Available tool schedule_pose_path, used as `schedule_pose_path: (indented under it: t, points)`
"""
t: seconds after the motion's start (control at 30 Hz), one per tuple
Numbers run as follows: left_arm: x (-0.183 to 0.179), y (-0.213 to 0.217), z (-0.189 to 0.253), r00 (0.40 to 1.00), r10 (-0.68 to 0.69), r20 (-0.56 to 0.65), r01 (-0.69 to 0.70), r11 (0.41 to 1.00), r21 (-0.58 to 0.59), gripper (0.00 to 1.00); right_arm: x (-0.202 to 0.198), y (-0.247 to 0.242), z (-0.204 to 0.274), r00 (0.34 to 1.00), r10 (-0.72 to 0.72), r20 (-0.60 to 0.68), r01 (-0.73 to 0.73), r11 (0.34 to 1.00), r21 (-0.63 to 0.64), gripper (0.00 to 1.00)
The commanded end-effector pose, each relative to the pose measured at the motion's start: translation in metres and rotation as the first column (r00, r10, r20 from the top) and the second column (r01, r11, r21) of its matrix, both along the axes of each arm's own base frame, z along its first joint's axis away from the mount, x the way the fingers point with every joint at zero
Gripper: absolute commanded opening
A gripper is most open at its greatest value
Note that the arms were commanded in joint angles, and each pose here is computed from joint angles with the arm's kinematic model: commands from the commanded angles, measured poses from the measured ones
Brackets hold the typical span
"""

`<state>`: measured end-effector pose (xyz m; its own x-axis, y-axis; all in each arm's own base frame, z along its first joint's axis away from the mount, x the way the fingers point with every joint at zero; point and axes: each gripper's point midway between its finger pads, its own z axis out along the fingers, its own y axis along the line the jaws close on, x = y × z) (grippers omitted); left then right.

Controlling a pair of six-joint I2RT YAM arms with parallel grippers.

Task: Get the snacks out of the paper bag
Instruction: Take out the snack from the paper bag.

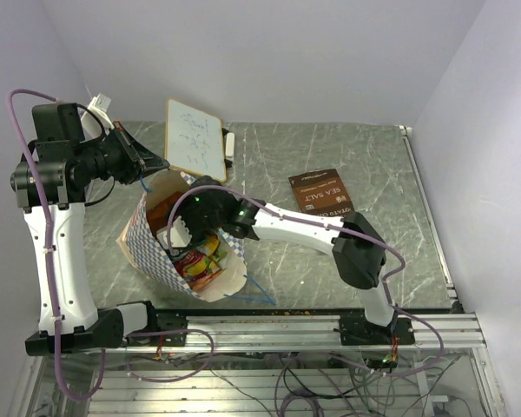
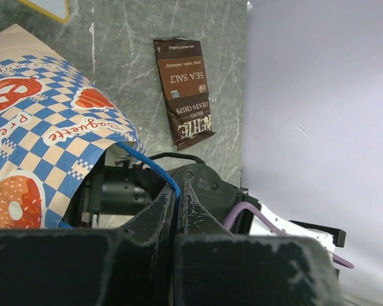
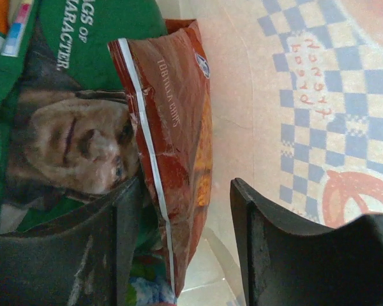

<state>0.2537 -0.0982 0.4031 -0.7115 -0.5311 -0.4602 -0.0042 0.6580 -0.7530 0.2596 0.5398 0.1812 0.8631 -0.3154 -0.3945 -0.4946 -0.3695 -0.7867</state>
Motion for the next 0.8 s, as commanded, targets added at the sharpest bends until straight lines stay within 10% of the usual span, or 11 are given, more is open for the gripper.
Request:
schedule_pose_path:
  t: [0.0,0.17,0.43,0.77]
  points:
    - [-0.004,-0.001,0.016,0.998,-0.015,0.065,0.015,1.0,0.002,0.07,0.015,0.018,-0.006,0.998,-0.035,0.053,0.034,0.999,0.033,0.54]
    - [-0.004,0.0,0.016,0.998,-0.012,0.062,0.012,1.0,0.009,0.07,0.02,0.026,-0.015,0.997,-0.034,0.074,0.032,0.999,0.03,0.46]
    - [0.0,0.006,0.011,0.999,0.025,0.039,-0.027,0.999,0.033,0.07,0.005,0.017,0.015,0.999,-0.01,0.035,0.007,0.997,0.082,0.01]
    - [0.011,0.013,0.009,0.995,0.093,0.044,-0.094,0.995,0.03,0.07,-0.019,-0.025,0.085,0.989,-0.082,-0.125,0.105,0.977,0.186,0.0]
